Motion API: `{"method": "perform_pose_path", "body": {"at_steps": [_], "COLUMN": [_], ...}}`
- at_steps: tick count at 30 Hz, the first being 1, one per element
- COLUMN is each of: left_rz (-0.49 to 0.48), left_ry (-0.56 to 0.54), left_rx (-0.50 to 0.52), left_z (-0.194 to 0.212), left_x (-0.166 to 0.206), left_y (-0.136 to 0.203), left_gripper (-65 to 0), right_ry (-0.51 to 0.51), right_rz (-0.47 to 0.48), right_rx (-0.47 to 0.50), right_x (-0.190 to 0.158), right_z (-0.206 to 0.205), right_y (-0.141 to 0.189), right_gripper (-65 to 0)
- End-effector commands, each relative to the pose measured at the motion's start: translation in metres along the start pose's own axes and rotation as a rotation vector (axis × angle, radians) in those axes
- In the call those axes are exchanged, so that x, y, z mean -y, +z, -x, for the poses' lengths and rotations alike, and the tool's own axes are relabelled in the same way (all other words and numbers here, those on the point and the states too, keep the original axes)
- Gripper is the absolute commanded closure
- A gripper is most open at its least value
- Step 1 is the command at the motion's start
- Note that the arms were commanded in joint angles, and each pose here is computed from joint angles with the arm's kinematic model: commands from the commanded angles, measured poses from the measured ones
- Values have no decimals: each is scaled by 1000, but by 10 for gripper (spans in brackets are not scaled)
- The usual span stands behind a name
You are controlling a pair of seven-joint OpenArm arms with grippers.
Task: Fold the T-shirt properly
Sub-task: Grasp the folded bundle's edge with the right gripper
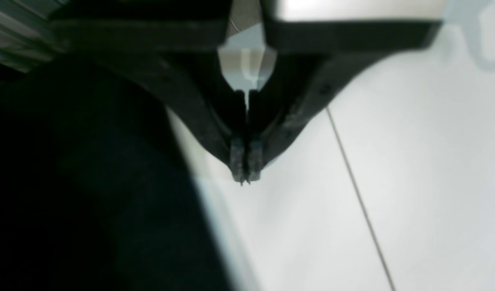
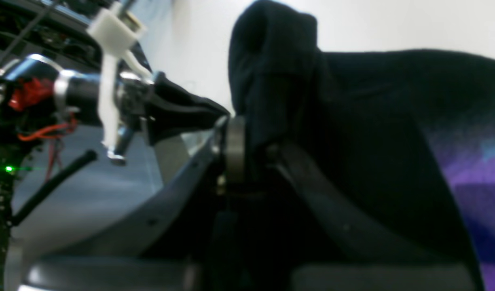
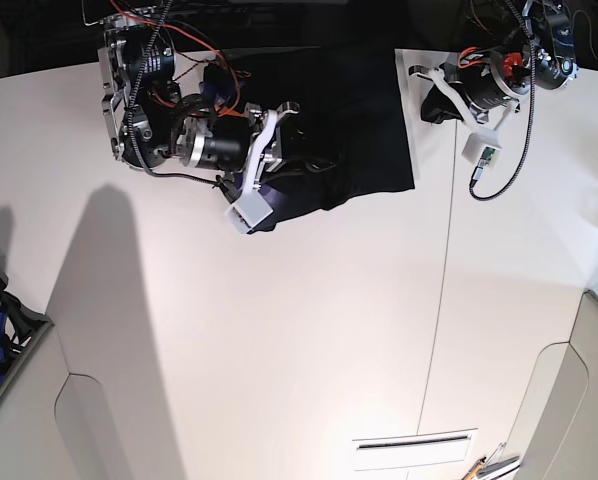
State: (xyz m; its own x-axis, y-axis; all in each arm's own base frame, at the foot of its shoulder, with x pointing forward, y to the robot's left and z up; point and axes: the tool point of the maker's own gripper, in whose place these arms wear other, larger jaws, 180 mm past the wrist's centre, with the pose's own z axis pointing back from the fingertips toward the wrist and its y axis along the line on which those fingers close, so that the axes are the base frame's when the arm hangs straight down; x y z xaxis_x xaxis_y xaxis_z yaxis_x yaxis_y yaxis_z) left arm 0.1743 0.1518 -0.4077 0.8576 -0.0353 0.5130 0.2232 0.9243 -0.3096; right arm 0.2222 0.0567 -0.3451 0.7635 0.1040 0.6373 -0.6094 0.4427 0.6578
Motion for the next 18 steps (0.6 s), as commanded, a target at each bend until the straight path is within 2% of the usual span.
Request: {"method": "perform_pose_path", "body": {"at_steps": [1, 7, 13, 18], "left_rz": [10, 11, 11, 11], "left_ry": [-14, -13, -13, -13], "left_rx": [31, 31, 30, 30], "left_z": [-8, -8, -8, -7], "left_x": [2, 2, 2, 2], "left_y": [3, 3, 3, 3], "left_gripper": [0, 0, 0, 0], "right_ry": [16, 2, 31, 68], "right_rz": [-43, -96, -135, -127], "right_rx": [57, 99, 149, 132], "right_x": [-11, -27, -39, -43], "right_z": [-17, -28, -54, -59], "right_y": [-1, -10, -16, -24], "right_gripper": [0, 0, 0, 0]}}
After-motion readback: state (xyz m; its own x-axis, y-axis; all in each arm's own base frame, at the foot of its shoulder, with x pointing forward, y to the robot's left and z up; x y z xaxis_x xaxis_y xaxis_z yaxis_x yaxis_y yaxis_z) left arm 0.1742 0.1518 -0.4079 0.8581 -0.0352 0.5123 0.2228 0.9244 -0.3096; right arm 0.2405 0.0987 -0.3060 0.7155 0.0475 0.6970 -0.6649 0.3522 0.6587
